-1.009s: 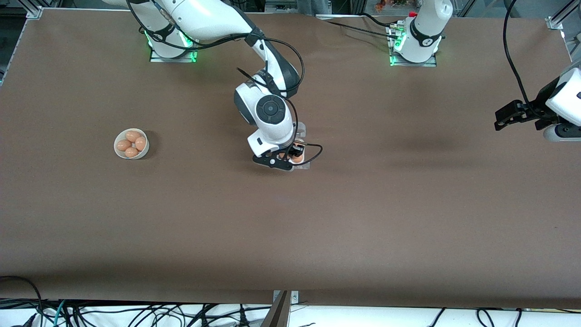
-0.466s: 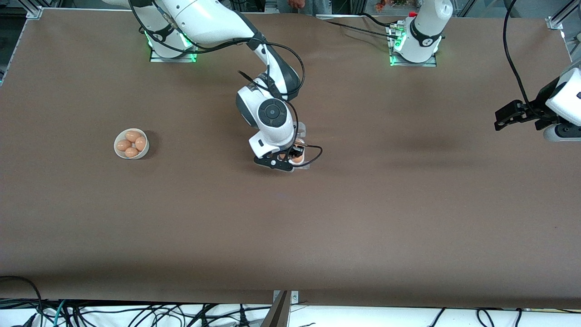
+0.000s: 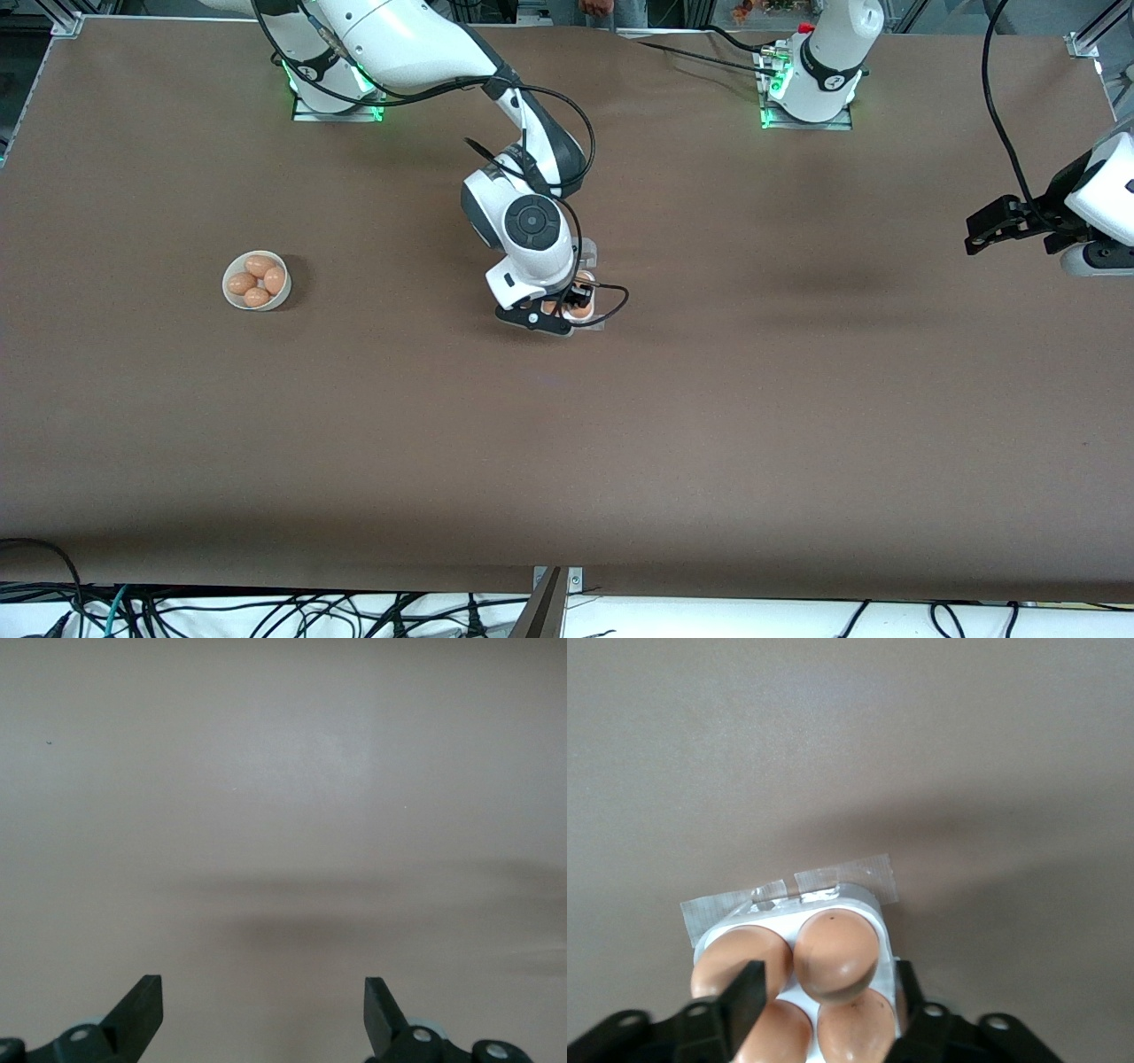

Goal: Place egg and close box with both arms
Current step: 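Lower the egg into the empty carton slot and open the right gripper, then withdraw the right gripper while the left gripper reaches the carton lid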

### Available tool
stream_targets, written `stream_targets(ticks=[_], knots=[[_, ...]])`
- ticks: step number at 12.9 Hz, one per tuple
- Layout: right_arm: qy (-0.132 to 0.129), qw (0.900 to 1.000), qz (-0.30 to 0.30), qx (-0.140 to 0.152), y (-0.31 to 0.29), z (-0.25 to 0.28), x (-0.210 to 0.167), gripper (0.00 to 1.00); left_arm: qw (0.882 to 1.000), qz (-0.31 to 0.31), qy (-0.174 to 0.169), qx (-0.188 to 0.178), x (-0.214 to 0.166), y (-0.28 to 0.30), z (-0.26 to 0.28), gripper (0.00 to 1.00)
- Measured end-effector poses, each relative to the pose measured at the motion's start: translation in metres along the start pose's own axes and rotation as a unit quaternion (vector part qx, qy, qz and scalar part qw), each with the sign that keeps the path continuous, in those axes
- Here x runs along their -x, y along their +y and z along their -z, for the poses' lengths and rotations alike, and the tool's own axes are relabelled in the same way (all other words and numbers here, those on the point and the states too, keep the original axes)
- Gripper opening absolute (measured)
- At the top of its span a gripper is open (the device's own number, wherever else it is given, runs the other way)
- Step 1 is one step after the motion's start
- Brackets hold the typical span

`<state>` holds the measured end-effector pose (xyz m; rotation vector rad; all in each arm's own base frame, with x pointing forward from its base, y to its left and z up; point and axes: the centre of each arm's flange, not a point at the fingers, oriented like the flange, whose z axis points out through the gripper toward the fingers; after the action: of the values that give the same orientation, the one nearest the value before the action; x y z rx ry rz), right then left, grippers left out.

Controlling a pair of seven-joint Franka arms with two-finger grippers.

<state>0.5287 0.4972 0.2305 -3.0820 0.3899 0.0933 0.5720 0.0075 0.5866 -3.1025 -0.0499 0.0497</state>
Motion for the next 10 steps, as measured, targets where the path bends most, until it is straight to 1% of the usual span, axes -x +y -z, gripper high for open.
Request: stream_targets(ticks=[2, 3, 6, 8, 10], knots=[[0.003, 1.000, 0.001, -0.004, -0.002, 0.004, -0.001, 0.98, 1.000, 0.000, -0.002, 0.001, 0.000, 0.000, 0.000, 1.00], [0.005, 1.000, 0.001, -0.008, -0.004, 0.008, -0.001, 1.00, 1.000, 0.000, -0.002, 0.001, 0.001, 0.001, 0.001, 1.00], [0.015, 1.000, 0.017, -0.021, -0.005, 0.024, -0.015, 1.00, 1.000, -0.005, -0.010, 0.001, 0.003, 0.006, 0.003, 1.00], [0.019, 0.999, 0.032, -0.024, 0.001, 0.029, -0.027, 1.00, 1.000, -0.016, -0.009, 0.001, 0.004, 0.018, 0.009, 1.00], [0.021, 0.999, 0.033, -0.023, 0.006, 0.030, -0.033, 1.00, 1.000, -0.027, -0.010, 0.004, 0.007, 0.032, 0.016, 1.00]])
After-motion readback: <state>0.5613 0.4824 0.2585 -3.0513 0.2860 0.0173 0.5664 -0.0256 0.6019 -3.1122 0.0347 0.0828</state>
